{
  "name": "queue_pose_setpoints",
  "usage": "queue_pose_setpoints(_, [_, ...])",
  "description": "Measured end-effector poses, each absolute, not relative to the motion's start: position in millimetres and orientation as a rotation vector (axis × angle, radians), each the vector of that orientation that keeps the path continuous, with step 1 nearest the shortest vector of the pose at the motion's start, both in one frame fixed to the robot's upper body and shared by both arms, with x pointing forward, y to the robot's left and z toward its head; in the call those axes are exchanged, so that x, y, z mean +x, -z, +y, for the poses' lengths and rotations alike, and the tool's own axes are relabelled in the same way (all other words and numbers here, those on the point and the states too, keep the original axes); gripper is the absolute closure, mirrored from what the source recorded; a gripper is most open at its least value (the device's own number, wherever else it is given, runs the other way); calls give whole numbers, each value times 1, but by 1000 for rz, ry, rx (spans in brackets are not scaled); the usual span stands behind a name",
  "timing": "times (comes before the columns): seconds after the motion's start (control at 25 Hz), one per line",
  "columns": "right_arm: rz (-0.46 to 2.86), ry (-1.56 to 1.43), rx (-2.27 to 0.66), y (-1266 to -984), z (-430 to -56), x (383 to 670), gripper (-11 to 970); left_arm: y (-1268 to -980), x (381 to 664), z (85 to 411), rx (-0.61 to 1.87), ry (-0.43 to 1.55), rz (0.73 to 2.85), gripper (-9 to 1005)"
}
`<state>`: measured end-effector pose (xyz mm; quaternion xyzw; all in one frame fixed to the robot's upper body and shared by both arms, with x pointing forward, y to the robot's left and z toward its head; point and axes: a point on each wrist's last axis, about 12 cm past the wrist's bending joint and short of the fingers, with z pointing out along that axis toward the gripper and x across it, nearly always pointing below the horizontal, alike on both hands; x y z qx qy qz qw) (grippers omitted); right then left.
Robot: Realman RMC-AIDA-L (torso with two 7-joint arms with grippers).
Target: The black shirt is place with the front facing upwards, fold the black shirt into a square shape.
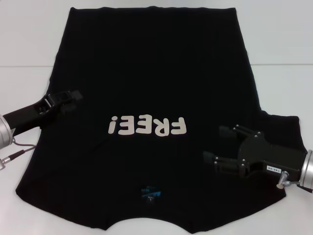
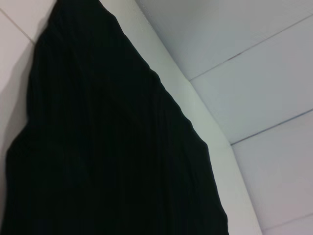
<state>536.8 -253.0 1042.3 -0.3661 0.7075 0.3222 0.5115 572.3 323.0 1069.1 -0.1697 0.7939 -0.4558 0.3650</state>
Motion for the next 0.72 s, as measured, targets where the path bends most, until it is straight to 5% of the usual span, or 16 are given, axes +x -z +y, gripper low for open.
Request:
queue_pose_setpoints(0.24, [1707,-781,-871,-1041,-253,536,35,-1076,560,319,-125,1159,2012,638])
queue_pose_setpoints(0.36, [1707,-779,-853,-1041,-255,535,35,-1081,547,310,217,1108,1948,398])
queue_pose_setpoints(0.56, [1715,-761,-788,-1040,-263,534,36,-1072,519,298,700,903,1799,168])
queue_pose_setpoints(0.72, [1749,-757,-704,-1038,-275,530,37,-1060,501,297,884,754,1742,81])
